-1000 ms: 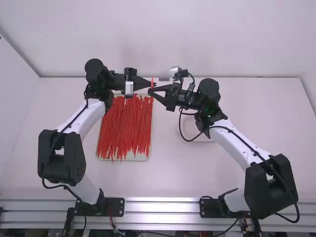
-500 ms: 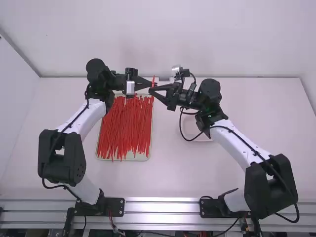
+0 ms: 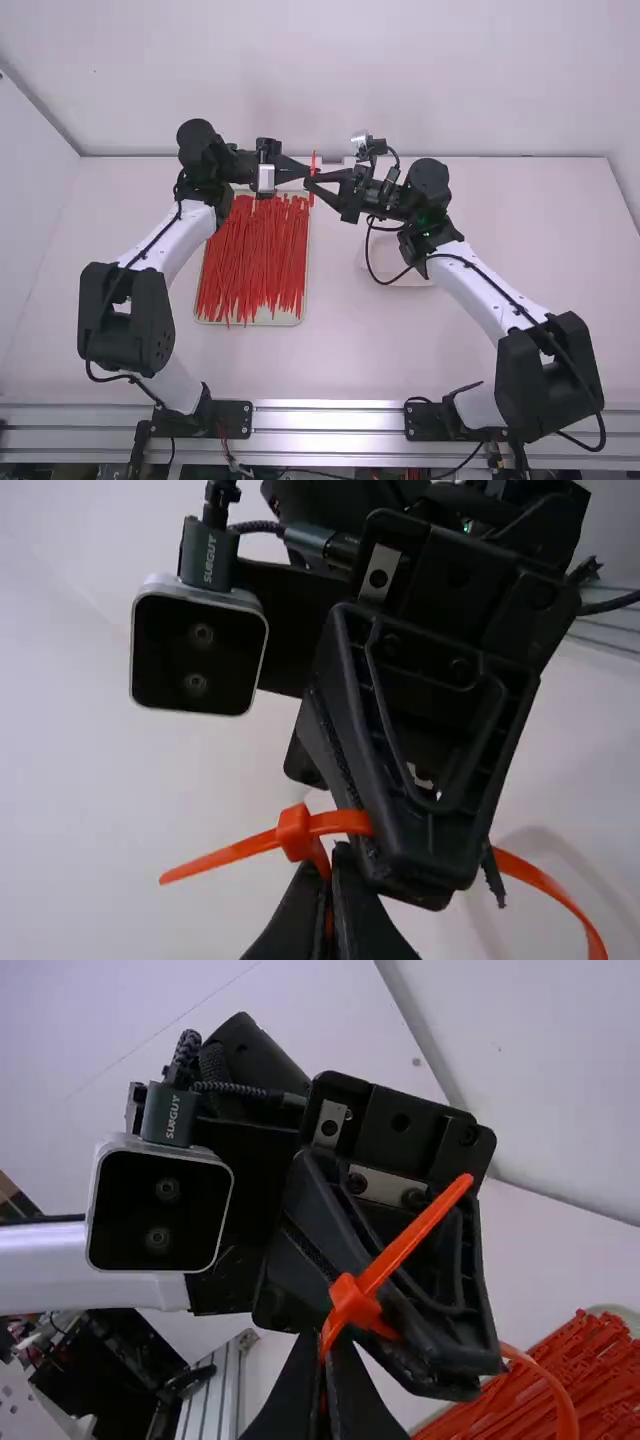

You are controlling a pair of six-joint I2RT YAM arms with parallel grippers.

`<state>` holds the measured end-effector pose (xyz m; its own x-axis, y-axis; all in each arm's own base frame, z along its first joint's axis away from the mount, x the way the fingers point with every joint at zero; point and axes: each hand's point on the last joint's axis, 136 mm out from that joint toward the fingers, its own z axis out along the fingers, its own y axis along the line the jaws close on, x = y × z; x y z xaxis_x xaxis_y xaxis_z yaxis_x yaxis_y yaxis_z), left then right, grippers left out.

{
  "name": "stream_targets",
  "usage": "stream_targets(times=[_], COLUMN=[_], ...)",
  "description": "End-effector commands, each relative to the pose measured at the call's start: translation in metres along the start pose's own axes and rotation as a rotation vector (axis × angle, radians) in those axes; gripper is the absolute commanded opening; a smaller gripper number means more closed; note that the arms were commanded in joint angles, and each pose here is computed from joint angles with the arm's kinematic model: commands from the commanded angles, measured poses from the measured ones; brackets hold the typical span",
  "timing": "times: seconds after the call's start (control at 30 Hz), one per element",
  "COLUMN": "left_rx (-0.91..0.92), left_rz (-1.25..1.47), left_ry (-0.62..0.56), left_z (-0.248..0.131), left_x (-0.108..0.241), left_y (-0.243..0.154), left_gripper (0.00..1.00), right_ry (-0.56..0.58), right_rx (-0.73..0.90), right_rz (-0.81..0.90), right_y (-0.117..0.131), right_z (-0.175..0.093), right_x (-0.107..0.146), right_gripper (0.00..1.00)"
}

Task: Fasten the cable tie

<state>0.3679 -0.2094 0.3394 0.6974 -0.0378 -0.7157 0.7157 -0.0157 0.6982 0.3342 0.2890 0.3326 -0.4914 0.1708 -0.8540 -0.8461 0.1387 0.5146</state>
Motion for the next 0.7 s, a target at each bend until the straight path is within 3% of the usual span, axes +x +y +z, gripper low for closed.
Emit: stream_targets(times=[0.0,0.67], left_rx=[0.055,0.053], left_rz=[0.023,0.108], left_ry=[-0.034,-0.037], left_z=[0.001,0.0], left_x=[-0.009,0.0], left_y=[-0.01,-0.034], left_gripper=[0.02,0.02], right_ry=[-0.064,-0.078], right_rx=[0.044,0.032], right_rz=[-0.037,-0.044], right_y=[-0.006,-0.003], right_z=[-0.007,-0.008], right_x=[-0.02,-0.025], right_gripper=[0.0,0.0])
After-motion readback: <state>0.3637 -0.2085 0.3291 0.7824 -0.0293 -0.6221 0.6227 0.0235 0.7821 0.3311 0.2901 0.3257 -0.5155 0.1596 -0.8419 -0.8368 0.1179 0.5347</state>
